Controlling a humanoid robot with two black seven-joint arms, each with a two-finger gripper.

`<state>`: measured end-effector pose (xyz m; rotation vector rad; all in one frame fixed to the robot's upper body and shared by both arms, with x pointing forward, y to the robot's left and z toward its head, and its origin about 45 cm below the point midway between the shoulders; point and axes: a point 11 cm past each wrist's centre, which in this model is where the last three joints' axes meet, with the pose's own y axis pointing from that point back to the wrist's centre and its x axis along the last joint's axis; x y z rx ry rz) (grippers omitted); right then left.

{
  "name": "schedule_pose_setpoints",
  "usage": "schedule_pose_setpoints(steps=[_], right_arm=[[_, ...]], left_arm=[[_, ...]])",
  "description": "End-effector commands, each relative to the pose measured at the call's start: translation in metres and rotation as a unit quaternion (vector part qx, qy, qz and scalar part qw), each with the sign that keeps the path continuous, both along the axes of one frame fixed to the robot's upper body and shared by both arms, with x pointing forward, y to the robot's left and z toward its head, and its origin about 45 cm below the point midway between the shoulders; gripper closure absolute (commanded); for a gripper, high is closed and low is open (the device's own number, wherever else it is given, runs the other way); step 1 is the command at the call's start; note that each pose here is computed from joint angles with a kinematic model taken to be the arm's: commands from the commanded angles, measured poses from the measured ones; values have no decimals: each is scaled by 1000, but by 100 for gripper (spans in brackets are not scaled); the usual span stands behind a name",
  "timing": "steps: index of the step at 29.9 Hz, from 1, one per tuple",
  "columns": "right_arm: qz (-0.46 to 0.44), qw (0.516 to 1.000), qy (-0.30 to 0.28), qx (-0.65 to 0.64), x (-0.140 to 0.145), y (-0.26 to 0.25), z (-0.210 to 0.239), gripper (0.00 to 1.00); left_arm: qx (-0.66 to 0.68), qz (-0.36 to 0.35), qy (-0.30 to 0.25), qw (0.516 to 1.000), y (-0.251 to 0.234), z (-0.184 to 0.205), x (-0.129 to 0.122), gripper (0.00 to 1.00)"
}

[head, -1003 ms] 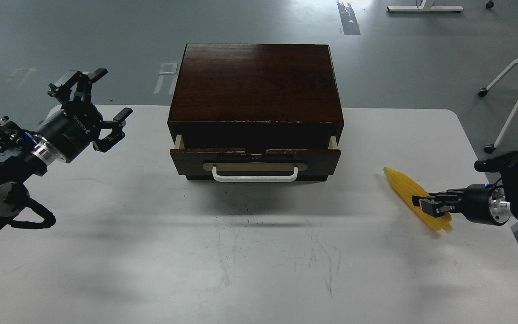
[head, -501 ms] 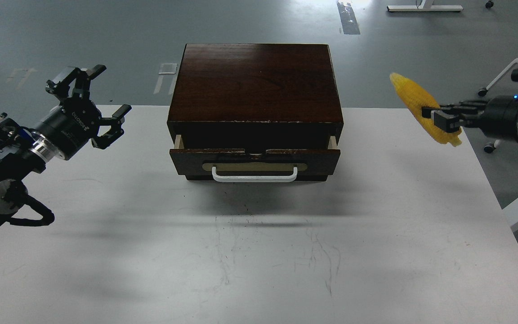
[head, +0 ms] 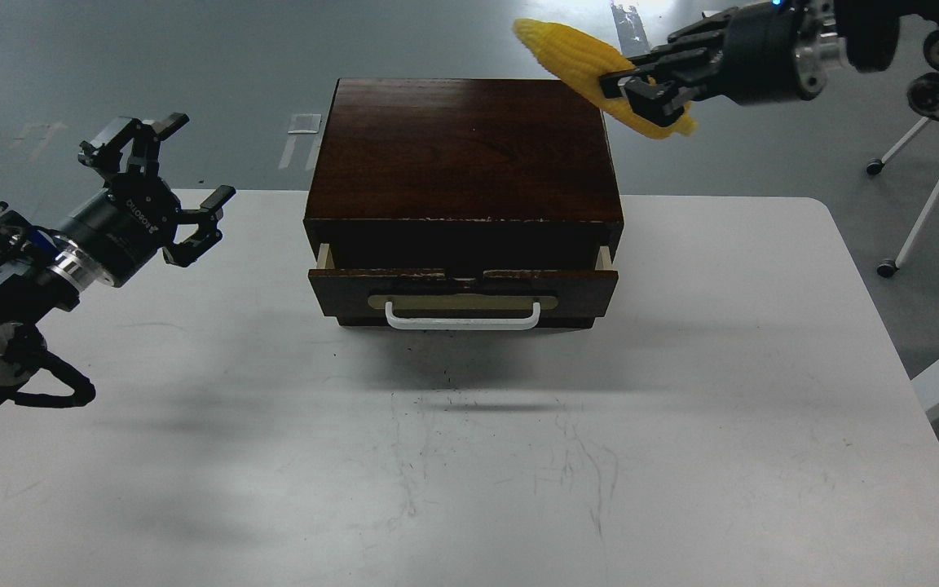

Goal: Put corn in drawer with both arms
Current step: 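Lift the corn and carry it over the open drawer, then lower the corn into the drawer and open the right gripper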

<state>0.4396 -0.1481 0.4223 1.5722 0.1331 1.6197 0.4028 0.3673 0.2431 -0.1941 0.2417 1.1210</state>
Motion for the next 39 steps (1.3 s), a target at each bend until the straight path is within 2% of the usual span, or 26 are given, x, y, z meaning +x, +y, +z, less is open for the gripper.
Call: schedule_pose_setpoints(steps=[1, 6, 14, 32, 36, 39], right_arm=[[53, 998, 0, -36, -12, 45, -9, 100], [107, 990, 13, -89, -29, 75, -39, 100], [161, 976, -3, -148, -40, 90, -62, 100], [149, 974, 9, -170, -32, 71, -87, 97], [148, 974, 15, -169, -32, 69, -93, 91], [148, 974, 16, -169, -33, 69, -94, 79]], left_arm=[[1, 1, 0, 1000, 1, 0, 0, 1], [5, 3, -1, 1000, 5, 3, -1, 1], [11, 7, -3, 1000, 12, 7, -2, 1], [12, 7, -3, 1000, 12, 6, -3, 1], [12, 7, -3, 1000, 13, 7, -3, 1], [11, 7, -3, 1000, 12, 6, -3, 1]])
